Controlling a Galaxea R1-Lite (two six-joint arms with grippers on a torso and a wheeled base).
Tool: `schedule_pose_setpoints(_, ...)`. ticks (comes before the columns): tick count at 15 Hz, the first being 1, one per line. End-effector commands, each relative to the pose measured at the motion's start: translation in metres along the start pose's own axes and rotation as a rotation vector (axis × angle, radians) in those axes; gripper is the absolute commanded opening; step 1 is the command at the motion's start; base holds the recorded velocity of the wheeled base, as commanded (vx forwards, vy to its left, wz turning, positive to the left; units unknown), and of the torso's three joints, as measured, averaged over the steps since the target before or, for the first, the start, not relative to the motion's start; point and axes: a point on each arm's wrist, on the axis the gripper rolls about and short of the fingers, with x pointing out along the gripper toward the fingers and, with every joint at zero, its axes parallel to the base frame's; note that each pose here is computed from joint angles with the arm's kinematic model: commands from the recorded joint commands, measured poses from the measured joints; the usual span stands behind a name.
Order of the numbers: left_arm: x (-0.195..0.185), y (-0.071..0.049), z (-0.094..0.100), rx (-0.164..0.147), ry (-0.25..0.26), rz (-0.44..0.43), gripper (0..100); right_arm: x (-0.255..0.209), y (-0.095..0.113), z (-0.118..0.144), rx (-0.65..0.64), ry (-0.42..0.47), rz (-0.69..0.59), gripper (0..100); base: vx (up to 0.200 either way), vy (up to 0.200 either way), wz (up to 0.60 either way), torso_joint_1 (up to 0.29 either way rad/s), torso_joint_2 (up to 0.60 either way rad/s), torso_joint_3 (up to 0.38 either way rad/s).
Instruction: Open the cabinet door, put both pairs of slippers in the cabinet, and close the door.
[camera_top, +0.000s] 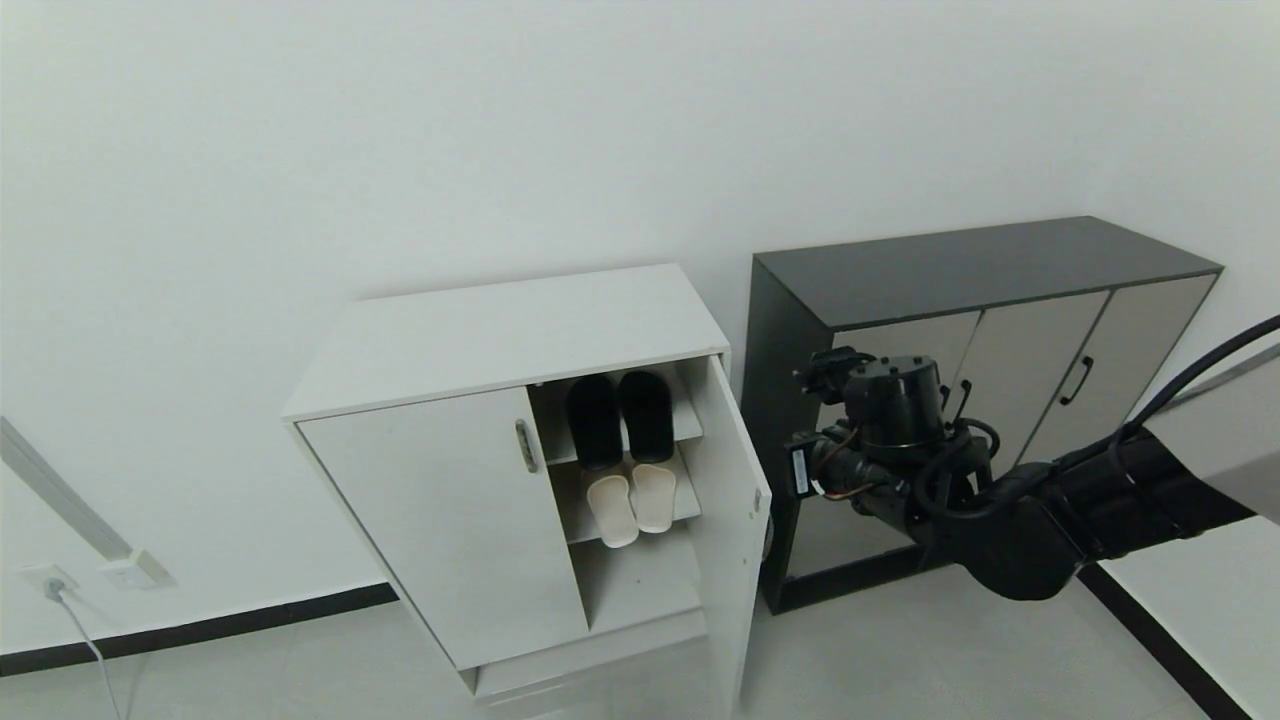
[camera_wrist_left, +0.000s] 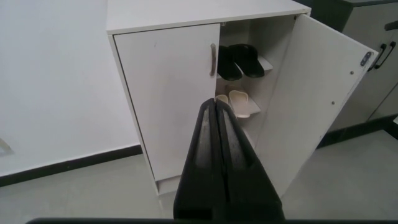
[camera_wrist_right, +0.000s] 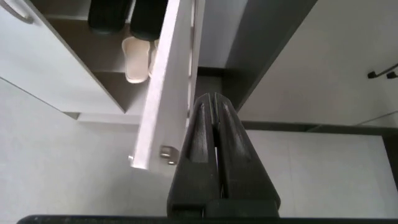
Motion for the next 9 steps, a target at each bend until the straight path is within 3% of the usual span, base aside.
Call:
schedule_pose_setpoints(1, 0.0001, 0.0000, 0.0000, 0.000, 0.001, -0.001, 0, -0.0001, 0.0009, -0.0040, -0.006, 0.011, 0.004, 0, 0.000, 0.000, 0.00, 0.000, 0.00, 0.000)
schedule_pose_setpoints(4, 0.0001, 0.0000, 0.0000, 0.000, 0.001, -0.001, 0, 0.0022, 0.0008, -0.0097, -0.008, 0.027, 0.005, 0, 0.000, 0.000, 0.00, 0.000, 0.00, 0.000)
schedule_pose_setpoints(9, 0.0001, 0.0000, 0.0000, 0.000, 0.001, 0.000, 0, 0.0021, -0.0035, -0.0071, 0.002, 0.016, 0.020, 0, 0.000, 0.000, 0.60, 0.000, 0.00, 0.001)
